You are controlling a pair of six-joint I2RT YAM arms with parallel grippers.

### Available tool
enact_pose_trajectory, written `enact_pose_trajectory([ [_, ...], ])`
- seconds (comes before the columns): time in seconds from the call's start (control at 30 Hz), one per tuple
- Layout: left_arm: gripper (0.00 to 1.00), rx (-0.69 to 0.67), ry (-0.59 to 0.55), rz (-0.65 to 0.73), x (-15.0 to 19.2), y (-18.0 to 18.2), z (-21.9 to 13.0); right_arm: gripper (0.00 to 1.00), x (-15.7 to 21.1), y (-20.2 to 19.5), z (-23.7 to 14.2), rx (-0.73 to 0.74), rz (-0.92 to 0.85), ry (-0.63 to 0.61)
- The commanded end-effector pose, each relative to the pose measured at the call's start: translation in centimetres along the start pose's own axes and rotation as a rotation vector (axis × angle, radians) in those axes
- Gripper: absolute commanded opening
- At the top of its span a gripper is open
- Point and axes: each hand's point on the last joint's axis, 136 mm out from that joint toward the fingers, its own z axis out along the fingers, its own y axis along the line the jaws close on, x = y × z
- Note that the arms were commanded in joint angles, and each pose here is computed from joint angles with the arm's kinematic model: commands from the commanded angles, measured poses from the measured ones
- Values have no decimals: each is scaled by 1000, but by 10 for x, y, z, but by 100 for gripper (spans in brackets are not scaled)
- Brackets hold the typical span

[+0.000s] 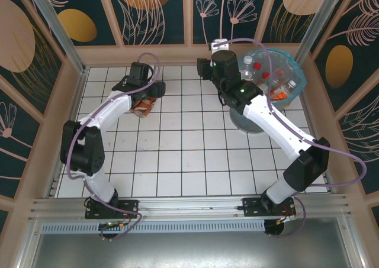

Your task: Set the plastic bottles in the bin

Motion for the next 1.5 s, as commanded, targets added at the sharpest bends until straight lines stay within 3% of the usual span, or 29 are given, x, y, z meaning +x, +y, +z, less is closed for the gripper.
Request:
enact_pose_trajectory([
  [0.0, 78, -22, 65, 14, 11, 14, 17, 59, -1, 7, 1, -37, 20, -22],
  [0.3, 80, -79, 213, 3, 61, 35, 61, 59, 11, 8, -4, -55, 26, 3],
  [0.6, 81, -55, 298, -27, 97, 33, 74, 60, 24, -1, -11, -34, 19, 20],
  [1.07, 64, 14, 356, -63, 124, 23, 69, 60, 18, 3, -17, -68, 39, 11],
  [1.27, 56, 75, 233, -66, 83, 10, 32, 59, 7, 10, -25, -115, 69, -7],
  [1.47, 55, 231, -69, -34, 8, -23, -65, 59, -7, 21, -40, -202, 114, -41],
])
